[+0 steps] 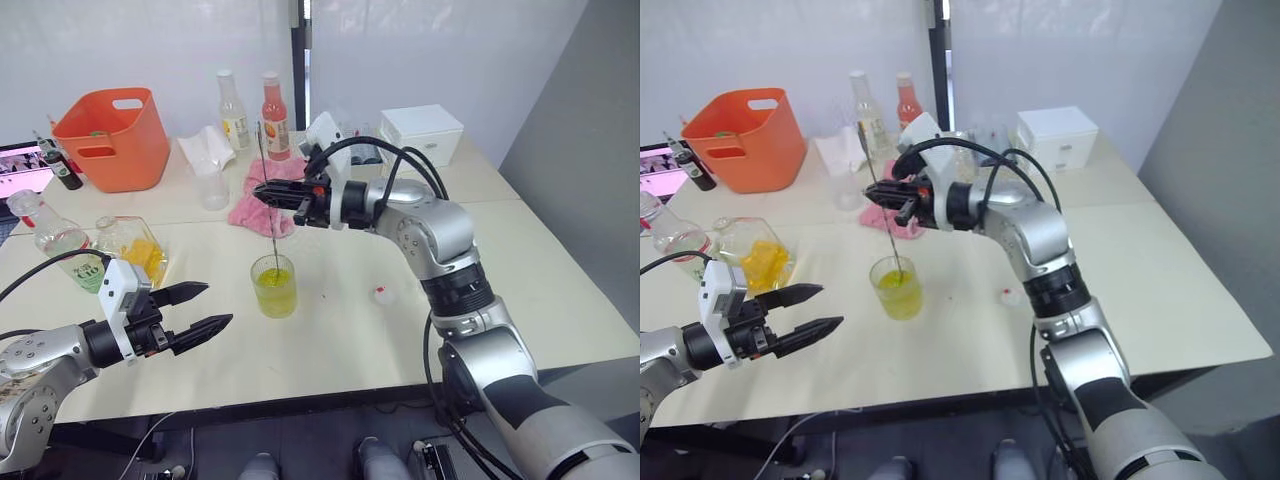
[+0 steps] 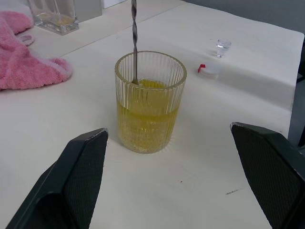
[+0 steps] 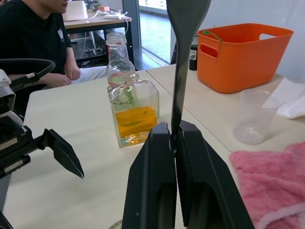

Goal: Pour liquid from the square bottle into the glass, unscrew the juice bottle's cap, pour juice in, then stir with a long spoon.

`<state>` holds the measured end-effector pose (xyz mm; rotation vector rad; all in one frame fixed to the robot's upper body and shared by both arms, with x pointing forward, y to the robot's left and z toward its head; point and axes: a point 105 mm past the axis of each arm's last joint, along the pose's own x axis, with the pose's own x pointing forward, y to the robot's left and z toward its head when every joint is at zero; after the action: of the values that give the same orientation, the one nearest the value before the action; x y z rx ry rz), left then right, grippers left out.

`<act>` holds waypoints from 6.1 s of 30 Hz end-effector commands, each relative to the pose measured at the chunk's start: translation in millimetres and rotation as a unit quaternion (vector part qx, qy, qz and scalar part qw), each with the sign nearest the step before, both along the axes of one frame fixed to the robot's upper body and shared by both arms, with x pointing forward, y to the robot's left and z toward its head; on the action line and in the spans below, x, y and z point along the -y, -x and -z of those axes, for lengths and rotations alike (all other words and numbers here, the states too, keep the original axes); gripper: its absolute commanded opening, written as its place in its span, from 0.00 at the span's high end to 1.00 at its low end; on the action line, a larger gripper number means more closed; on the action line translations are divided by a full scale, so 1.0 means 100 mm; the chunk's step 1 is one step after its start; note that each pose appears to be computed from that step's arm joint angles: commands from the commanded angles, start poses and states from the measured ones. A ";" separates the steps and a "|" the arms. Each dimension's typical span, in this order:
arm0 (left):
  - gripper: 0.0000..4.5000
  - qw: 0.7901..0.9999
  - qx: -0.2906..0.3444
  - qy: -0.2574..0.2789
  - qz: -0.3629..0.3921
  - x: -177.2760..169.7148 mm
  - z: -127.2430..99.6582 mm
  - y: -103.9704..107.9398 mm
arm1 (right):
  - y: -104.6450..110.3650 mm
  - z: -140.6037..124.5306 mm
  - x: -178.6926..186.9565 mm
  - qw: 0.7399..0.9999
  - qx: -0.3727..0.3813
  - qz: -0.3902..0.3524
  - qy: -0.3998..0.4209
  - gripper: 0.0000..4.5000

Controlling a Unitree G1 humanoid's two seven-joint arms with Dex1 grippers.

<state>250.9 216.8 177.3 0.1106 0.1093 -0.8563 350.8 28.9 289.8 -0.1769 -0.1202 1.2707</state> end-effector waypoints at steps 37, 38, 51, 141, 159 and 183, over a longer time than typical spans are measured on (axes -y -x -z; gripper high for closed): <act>0.04 0.999 0.019 0.001 0.029 0.06 -0.03 -0.02 | 0.19 -0.58 0.73 0.963 -0.259 -0.007 -0.068 1.00; 0.04 0.999 0.019 0.000 0.031 0.06 -0.02 -0.02 | 0.21 -0.51 0.75 0.961 -0.273 -0.003 -0.052 1.00; 0.04 0.992 0.081 -0.014 0.095 0.13 -0.03 0.08 | -0.03 0.65 0.78 0.924 -0.327 0.137 0.144 1.00; 0.03 0.998 0.029 -0.007 -0.052 -0.49 0.20 0.15 | 0.29 1.15 2.60 0.921 -0.057 0.384 -0.005 0.01; 0.03 0.996 0.035 -0.029 -0.075 -0.57 0.23 0.15 | 0.41 1.19 3.02 0.903 -0.052 0.427 0.010 0.01; 0.03 0.984 0.021 -0.050 -0.168 -1.16 0.44 -0.01 | 1.00 1.33 3.62 0.890 -0.028 0.452 0.043 0.01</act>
<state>253.2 323.8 123.1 0.1598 0.1623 -0.5392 254.0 -329.7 144.8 -0.2066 0.1231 0.3521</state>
